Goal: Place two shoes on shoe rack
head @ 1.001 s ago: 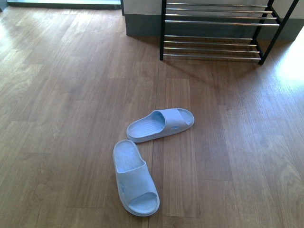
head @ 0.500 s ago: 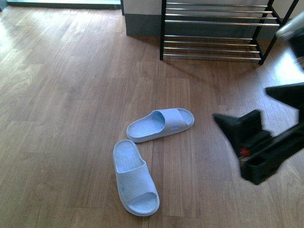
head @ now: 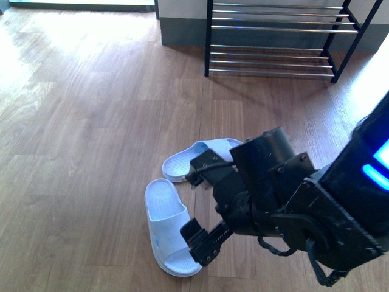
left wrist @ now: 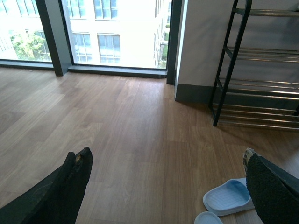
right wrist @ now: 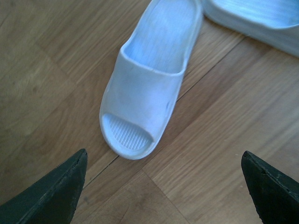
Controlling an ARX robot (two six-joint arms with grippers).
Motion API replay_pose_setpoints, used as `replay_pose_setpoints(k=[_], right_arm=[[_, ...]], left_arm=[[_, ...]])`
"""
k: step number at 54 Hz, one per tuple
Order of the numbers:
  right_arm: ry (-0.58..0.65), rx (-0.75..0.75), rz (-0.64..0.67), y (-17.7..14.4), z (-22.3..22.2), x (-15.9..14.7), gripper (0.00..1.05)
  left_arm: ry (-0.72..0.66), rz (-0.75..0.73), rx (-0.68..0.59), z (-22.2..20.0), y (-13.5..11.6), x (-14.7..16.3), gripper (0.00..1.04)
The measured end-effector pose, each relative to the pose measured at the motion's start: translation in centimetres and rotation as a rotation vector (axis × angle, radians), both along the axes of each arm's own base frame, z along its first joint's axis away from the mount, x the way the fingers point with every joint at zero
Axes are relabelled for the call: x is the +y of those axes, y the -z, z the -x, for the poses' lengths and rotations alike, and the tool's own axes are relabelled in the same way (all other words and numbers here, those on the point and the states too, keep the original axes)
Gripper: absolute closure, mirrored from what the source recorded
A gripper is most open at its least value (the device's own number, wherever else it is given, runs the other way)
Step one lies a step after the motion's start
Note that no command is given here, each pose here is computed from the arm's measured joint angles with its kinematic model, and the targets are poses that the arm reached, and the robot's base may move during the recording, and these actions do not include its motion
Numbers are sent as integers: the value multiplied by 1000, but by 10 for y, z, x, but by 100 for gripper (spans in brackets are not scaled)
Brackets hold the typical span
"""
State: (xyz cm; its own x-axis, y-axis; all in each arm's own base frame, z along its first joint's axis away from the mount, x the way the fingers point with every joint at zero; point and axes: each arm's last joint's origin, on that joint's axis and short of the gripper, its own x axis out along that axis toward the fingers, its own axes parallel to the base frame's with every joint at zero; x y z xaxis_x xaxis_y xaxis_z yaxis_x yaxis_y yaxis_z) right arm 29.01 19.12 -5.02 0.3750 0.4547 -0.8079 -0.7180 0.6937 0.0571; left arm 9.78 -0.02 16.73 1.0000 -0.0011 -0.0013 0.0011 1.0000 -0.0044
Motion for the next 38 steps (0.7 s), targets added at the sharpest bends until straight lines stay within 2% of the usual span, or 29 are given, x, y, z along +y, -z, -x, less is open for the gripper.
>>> replay_pose_setpoints(k=[5, 9, 28, 38], right_arm=[[-100, 4, 27, 39, 1, -1, 9], [-127, -4, 5, 62, 0, -3, 9], [-12, -39, -4, 127, -17, -14, 9], [16, -29, -5, 144, -18, -16, 9]], left_arm=[[0, 0, 0, 0, 0, 0, 9], [0, 0, 0, 0, 0, 0, 9], [0, 0, 0, 0, 0, 0, 9], [0, 0, 0, 0, 0, 0, 9]])
